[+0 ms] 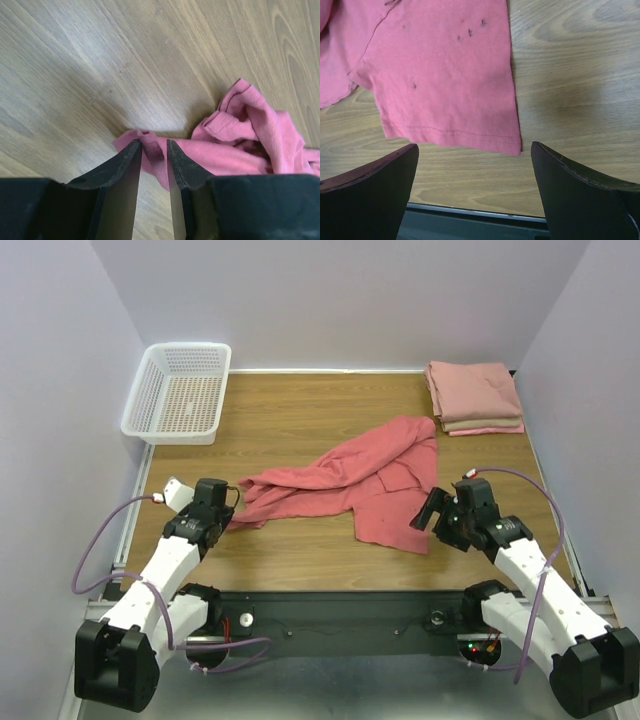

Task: Fold and stack the t-shirts
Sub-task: Flatten the tshirt out

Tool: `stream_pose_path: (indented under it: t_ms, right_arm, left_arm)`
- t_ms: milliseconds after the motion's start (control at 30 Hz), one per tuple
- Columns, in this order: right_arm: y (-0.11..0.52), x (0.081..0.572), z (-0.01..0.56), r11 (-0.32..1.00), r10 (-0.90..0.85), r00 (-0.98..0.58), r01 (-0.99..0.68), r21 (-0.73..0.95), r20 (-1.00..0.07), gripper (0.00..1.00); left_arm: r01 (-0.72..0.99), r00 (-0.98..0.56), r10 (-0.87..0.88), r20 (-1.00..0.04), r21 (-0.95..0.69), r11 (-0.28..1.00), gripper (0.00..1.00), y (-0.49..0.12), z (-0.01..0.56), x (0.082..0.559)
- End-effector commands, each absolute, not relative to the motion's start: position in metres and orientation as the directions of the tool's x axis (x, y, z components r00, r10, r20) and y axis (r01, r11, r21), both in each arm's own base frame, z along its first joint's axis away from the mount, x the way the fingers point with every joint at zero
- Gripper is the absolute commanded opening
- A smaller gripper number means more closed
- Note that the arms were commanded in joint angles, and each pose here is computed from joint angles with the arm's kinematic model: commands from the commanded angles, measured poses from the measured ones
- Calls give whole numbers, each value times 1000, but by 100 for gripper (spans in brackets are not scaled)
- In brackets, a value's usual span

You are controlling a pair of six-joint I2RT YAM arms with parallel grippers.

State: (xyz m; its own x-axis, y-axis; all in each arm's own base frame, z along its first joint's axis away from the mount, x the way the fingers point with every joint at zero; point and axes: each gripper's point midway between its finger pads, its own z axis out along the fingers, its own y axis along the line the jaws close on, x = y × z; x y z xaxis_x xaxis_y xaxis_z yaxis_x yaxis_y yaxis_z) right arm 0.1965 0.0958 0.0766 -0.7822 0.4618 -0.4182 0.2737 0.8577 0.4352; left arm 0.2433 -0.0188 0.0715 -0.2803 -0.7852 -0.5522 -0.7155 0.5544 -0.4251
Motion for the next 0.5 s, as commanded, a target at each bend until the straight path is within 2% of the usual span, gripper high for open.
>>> stream_pose_path:
  t_ms: [0, 100, 233, 267, 300, 333, 467]
  right_arm:
    - [103, 195, 85, 837, 477, -780, 263, 480, -405, 100]
    - [103, 194, 83, 836, 481, -781, 270, 478, -400, 100]
    - [104, 192, 78, 834, 483, -791, 285, 472, -376, 100]
    - [104, 192, 77, 833, 487, -790, 291, 471, -373, 100]
    - [104, 192, 76, 833, 487, -791, 293, 469, -371, 100]
    - [103, 192, 76, 835, 487, -790, 296, 464, -372, 100]
    - [104, 193, 68, 837, 488, -800, 316, 447, -348, 100]
  left_arm:
    - [-742, -243, -777, -581, -405, 534, 37, -5, 65, 243]
    - [-739, -253, -774, -581, -400, 542, 34, -5, 61, 244]
    - [-728, -257, -774, -578, -410, 549, 20, -7, 58, 248]
    - [-724, -261, -774, -577, -413, 553, 20, -8, 58, 249]
    - [-715, -264, -774, -576, -421, 558, 16, -9, 58, 251]
    - [-714, -265, -776, -573, -425, 557, 0, -10, 58, 252]
    - [-657, -289, -756, -587, -453, 603, 0, -16, 63, 258]
